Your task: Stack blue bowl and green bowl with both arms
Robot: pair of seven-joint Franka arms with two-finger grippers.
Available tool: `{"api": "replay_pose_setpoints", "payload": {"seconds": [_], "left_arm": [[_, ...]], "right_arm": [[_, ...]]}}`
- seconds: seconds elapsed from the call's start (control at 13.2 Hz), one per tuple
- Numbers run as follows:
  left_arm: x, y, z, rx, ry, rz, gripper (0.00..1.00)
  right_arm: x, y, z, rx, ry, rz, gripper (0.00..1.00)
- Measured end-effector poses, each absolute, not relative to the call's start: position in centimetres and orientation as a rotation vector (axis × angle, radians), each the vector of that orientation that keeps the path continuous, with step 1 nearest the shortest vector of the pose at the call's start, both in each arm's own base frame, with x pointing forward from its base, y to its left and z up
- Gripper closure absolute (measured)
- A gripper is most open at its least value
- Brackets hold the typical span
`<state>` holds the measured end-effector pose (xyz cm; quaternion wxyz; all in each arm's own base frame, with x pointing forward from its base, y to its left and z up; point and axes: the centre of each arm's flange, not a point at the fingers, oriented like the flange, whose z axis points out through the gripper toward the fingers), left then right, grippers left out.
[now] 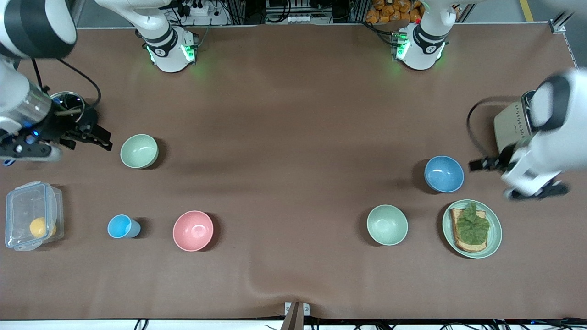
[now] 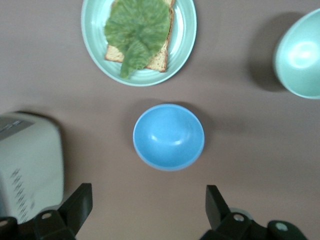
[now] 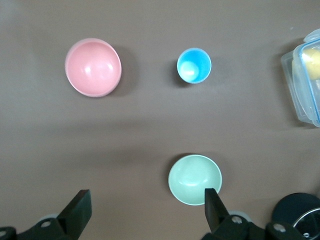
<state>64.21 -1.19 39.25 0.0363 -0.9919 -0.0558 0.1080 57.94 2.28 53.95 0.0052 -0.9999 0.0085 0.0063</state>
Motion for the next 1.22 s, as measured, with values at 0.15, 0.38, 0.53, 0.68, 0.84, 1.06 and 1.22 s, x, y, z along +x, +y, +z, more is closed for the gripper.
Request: {"api": "replay_pose_setpoints", "payload": {"seconds": [0.15,0.38,0.53,0.68,0.84,1.06,1.22], "left_arm": [[65.2,0.9,33.5,-3.039,-0.211,0.384,0.0],[64.1,3.5,30.2,-3.028,-0.236,0.404,0.0],[62.9,3.5,27.7,-3.031,-0.229,0.395,0.0],[61.1,4.6,24.8,-3.035,-0.252,0.403,0.0],[59.7,6.3,22.9,-3.038,-0.273,0.424,0.0],[58.5,6.6,21.5,-3.041,-0.272,0.442,0.0],[58.3,6.4,21.2,-3.041,-0.266,0.451,0.21]], "right_arm": [[58.4,-0.3,50.8,-3.127,-0.025,0.114,0.0],[57.6,-2.5,46.9,-3.115,-0.012,0.219,0.0],[56.9,-3.2,44.1,-3.114,0.006,0.224,0.0],[55.8,-4.7,41.0,-3.108,0.027,0.249,0.0],[54.8,-6.0,38.7,-3.1,0.005,0.264,0.0],[52.5,-9.3,33.4,-3.1,-0.064,0.191,0.0],[49.8,-11.3,29.1,-3.102,-0.104,0.144,0.02]]}}
